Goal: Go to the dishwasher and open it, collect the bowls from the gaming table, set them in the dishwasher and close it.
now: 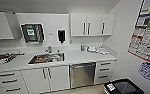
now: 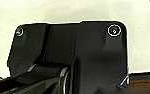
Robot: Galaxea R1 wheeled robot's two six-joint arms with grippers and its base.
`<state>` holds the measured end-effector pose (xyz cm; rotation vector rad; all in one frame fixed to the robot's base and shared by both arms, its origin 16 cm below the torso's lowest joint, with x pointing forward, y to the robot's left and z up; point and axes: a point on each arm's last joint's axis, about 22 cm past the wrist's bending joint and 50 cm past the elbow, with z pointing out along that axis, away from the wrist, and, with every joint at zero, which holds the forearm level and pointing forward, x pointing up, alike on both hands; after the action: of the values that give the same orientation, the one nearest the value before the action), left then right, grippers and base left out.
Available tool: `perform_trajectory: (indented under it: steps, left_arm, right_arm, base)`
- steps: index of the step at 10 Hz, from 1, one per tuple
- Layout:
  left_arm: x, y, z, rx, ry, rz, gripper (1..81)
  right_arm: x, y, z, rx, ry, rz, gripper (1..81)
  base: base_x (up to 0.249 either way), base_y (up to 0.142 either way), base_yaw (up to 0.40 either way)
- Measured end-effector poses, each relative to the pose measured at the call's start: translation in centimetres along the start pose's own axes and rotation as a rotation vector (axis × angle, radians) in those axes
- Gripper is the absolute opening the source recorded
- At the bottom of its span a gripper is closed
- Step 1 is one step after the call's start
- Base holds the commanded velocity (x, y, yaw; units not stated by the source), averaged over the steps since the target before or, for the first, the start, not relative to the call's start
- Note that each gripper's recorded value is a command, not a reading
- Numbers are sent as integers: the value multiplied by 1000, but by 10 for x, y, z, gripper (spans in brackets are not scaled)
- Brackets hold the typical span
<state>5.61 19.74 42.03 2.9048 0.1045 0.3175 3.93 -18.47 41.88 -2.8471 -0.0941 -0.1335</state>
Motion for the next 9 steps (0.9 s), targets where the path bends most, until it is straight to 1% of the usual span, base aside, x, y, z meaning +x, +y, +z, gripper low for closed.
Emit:
perform_trajectory:
  steps: [9]
  left_arm:
    - [-1,2,0,-2,0,0,811]
  right_arm:
    - [0,2,-1,-3,1,0,811]
  base:
    - [138,77,0]
